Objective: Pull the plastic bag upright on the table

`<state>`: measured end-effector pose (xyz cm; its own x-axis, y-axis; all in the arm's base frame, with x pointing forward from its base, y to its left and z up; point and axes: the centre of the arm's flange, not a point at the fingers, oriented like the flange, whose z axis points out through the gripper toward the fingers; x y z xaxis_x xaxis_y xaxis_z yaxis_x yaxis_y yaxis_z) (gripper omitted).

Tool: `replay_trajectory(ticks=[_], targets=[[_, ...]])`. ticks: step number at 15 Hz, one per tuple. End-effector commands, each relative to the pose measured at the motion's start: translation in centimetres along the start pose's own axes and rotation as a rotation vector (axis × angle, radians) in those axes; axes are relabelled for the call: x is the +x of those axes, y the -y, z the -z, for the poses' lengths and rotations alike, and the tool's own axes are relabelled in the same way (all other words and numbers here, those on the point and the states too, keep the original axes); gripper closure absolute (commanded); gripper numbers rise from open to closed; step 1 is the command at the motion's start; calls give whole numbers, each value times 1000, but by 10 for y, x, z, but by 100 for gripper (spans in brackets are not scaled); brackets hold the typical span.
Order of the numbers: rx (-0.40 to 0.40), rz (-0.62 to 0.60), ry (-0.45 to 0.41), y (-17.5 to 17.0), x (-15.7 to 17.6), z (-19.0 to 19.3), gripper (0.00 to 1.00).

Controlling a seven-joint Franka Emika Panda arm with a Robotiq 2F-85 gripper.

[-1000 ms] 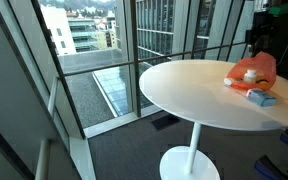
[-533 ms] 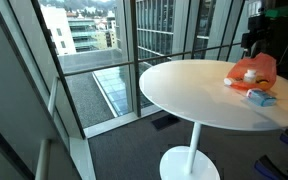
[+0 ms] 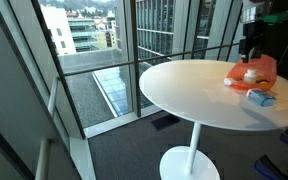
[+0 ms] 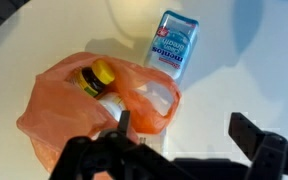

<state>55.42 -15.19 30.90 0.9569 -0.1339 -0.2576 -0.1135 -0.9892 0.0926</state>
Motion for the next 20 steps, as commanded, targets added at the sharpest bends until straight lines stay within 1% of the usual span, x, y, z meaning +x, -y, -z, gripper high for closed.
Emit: replay_trajectory(ticks=[1, 3, 5, 6, 9, 14, 17, 20], targets=[[10, 89, -14, 15, -9, -12, 0], [7, 101, -47, 20, -10, -23, 0], [12, 82, -74, 22, -9, -25, 0], [-2, 79, -41, 22, -2, -25, 0], [-3, 80, -51, 23, -2, -28, 0], [-1, 82, -50, 21, 6, -47, 0], [-12, 86, -75, 20, 10, -59, 0], [-4, 82, -95, 18, 15, -72, 0]])
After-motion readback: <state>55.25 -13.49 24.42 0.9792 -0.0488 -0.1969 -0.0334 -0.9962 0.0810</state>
